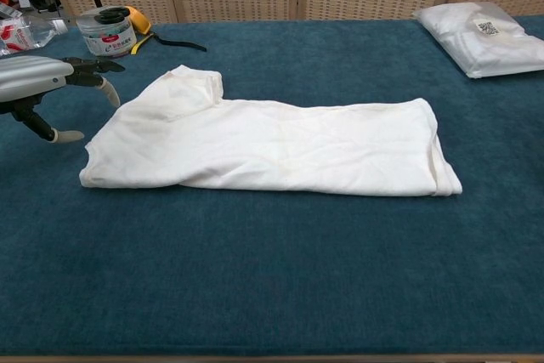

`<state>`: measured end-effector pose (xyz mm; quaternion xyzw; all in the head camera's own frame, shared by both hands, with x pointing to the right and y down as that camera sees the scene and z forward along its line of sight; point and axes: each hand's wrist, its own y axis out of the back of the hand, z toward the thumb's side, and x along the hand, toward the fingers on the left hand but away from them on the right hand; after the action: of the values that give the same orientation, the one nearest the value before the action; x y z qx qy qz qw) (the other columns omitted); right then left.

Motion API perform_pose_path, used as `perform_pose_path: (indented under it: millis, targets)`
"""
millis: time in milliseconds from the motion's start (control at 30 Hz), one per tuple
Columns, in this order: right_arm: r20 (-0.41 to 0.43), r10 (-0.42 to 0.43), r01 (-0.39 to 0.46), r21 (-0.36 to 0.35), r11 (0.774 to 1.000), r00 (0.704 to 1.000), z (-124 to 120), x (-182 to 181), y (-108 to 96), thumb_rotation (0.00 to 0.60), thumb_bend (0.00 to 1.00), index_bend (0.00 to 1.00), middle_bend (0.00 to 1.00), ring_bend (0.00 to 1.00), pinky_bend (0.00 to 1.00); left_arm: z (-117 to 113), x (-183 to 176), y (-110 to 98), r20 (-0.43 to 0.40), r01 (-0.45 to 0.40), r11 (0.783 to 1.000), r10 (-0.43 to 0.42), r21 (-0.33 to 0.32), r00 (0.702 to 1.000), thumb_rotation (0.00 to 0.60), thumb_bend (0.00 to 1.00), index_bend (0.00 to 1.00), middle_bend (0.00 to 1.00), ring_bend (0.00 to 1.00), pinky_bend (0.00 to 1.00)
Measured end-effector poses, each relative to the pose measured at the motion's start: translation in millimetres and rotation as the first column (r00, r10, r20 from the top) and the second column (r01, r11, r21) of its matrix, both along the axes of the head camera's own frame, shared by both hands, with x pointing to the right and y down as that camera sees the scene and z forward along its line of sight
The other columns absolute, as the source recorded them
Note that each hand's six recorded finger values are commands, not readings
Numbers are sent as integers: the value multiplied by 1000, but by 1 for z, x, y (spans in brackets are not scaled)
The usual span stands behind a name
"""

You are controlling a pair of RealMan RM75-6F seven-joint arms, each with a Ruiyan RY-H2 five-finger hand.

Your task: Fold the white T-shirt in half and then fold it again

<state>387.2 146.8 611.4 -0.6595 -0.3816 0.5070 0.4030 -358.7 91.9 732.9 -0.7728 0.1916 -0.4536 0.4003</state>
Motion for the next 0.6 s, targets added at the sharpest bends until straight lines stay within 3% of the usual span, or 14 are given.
perform_pose_path:
  millis: [600]
  targets:
    - [3,-2,2,0,1000,1000,0,0,0,600,144,0,0,0,0,21,11,8,1,-7,1000,7,26,1000,600,314,325,0,0,0]
